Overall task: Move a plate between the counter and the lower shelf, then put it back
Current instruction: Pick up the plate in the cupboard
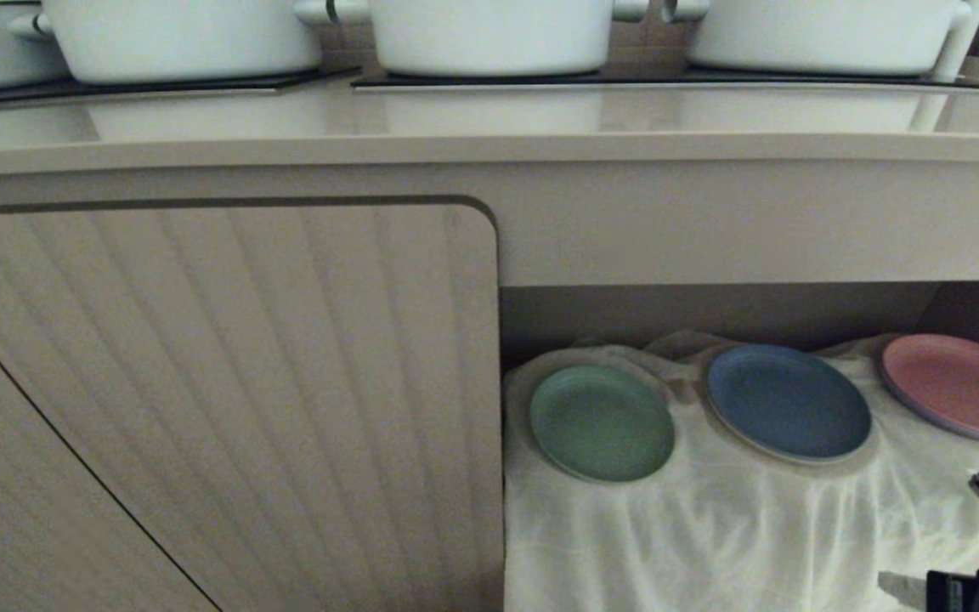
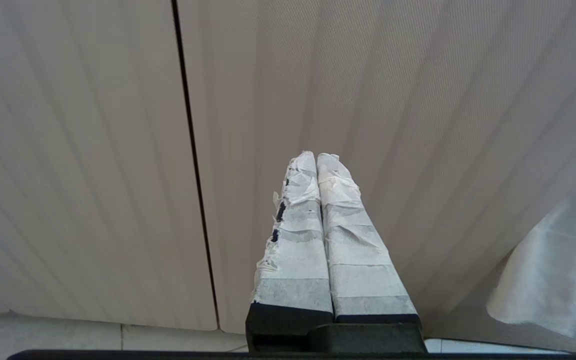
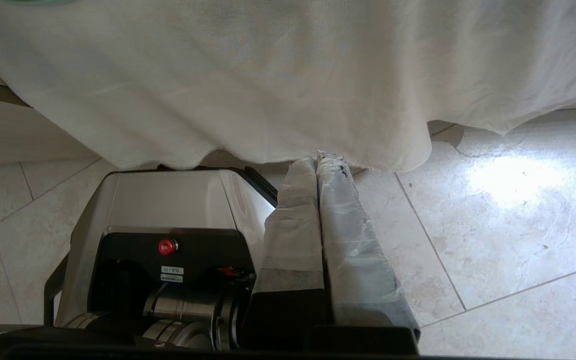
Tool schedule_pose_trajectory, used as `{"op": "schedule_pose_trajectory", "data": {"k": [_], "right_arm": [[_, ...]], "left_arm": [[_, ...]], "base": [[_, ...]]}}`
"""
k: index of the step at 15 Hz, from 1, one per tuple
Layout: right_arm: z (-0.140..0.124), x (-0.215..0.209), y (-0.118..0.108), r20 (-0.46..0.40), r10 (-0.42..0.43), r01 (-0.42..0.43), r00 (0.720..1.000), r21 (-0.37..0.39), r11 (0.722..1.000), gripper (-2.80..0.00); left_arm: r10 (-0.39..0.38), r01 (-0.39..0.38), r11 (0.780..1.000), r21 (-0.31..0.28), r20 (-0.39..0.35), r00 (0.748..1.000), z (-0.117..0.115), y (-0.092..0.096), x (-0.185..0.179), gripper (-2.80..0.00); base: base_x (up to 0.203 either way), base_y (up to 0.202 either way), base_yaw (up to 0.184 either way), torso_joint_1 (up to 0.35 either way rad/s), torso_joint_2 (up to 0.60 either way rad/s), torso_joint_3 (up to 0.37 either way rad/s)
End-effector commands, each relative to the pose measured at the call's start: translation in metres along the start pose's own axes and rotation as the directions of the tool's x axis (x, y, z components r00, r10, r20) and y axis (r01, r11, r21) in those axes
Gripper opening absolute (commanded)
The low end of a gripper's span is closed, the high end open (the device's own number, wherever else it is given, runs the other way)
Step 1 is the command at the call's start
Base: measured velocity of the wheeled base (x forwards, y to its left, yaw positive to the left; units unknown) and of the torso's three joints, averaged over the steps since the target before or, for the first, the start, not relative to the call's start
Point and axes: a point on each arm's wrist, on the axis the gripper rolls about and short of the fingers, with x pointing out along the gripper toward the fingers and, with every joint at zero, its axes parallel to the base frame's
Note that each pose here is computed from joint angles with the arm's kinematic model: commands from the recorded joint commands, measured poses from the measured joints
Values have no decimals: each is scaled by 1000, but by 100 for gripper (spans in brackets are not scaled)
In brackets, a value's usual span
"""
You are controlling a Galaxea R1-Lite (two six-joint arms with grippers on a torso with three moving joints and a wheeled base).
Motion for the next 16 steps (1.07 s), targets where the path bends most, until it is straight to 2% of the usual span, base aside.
{"op": "schedule_pose_trajectory", "data": {"k": [1,6,9,12,16], "right_arm": [[-1,-5,0,32,8,-8,999,-3,1000,-280],[-13,-34,-3,215,-22,28,976,-26,999,-280],[-33,-54,-8,357,-35,73,933,-92,993,-280],[-54,-71,-13,515,-51,153,856,-157,976,-280],[-75,-88,-16,680,-102,297,726,-177,938,-280]], "left_arm": [[3,-3,1000,-1,1,1000,0,0,0,-280],[0,0,1000,-1,2,1000,0,0,0,-280],[0,0,1000,-1,0,1000,0,0,0,-280],[0,0,1000,-1,-1,1000,0,0,0,-280],[0,0,1000,-1,0,1000,0,0,0,-280]], "base": [[0,0,0,0,0,0],[0,0,0,0,0,0],[0,0,0,0,0,0],[0,0,0,0,0,0],[0,0,0,0,0,0]]}}
